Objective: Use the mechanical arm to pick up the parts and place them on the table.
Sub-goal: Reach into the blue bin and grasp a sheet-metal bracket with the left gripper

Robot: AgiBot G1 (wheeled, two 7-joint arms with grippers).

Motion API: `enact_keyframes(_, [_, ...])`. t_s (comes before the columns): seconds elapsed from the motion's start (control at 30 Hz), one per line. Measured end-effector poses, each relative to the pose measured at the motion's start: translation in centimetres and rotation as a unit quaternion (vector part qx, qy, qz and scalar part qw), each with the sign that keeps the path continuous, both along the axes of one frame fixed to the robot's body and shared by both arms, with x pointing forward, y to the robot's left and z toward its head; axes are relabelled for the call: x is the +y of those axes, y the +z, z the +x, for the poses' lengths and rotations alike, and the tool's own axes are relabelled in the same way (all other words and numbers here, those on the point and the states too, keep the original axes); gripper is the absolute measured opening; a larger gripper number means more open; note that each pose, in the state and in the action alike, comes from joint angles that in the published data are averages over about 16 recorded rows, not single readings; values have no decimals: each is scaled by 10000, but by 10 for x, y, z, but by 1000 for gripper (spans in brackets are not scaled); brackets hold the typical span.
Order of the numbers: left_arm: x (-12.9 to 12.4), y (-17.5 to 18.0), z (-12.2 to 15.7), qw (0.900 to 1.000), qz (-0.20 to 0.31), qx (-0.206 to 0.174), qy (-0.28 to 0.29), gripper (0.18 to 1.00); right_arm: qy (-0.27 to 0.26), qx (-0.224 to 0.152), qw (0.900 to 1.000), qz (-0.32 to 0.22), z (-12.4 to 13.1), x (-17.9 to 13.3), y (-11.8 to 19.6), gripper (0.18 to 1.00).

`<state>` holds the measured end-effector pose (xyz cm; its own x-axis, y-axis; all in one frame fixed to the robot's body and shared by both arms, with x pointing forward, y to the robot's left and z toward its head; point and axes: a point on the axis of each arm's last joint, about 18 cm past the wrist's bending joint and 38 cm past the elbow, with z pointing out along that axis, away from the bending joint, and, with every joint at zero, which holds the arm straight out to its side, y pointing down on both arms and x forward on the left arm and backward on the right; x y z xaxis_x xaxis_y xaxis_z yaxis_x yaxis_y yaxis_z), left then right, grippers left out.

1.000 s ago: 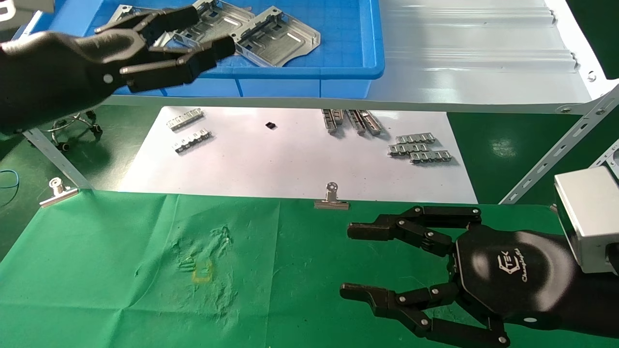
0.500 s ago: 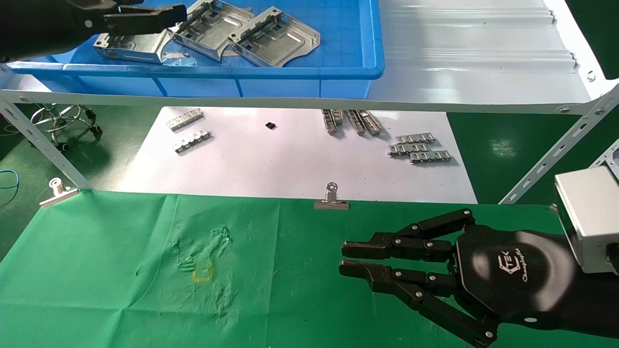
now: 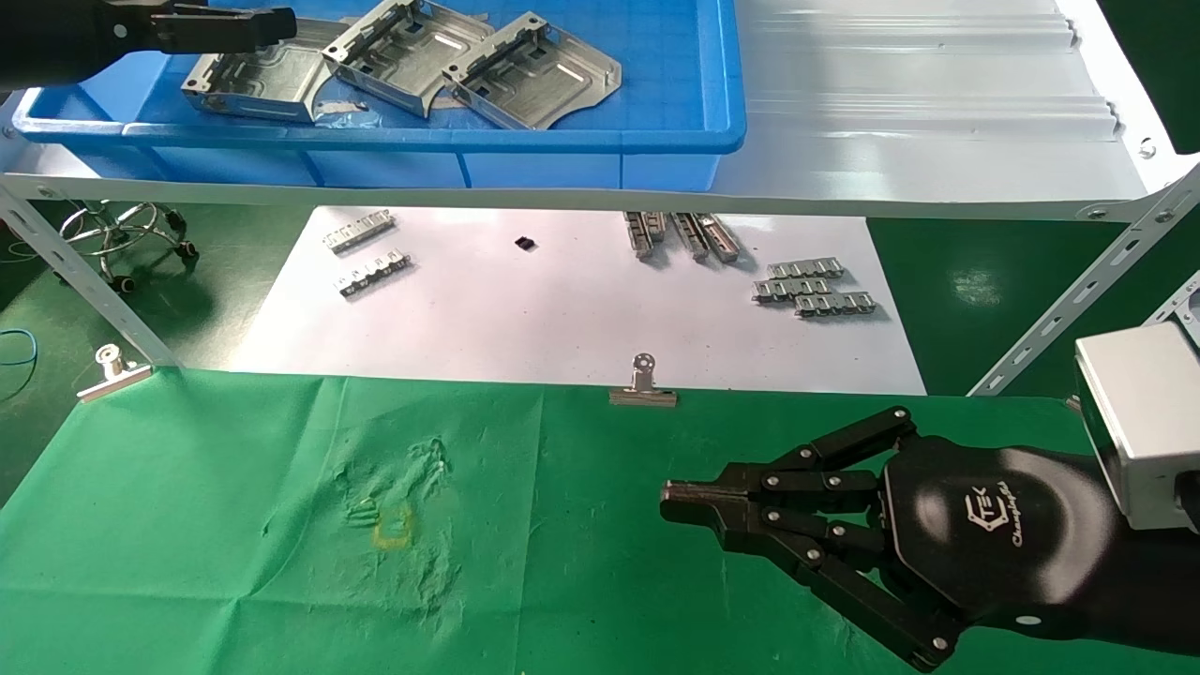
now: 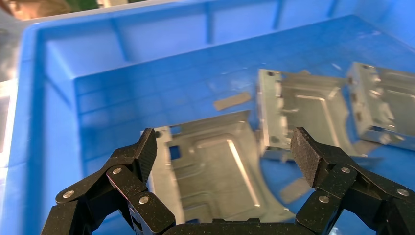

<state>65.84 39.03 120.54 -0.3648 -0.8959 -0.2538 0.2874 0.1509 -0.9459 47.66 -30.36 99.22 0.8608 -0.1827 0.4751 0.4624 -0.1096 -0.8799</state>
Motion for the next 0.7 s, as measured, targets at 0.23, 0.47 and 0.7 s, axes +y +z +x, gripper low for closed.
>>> enact_keyframes(0.23, [6,-1,11,9995,-39,45,316,999,0,0,10000,0,0,0,0,192])
enact_keyframes(0.47, [7,-5,20,9987,-20,77,511,980,0,0,10000,0,0,0,0,192])
enact_keyframes(0.7, [8,-8,25,9979,52,121,637,923,0,0,10000,0,0,0,0,192])
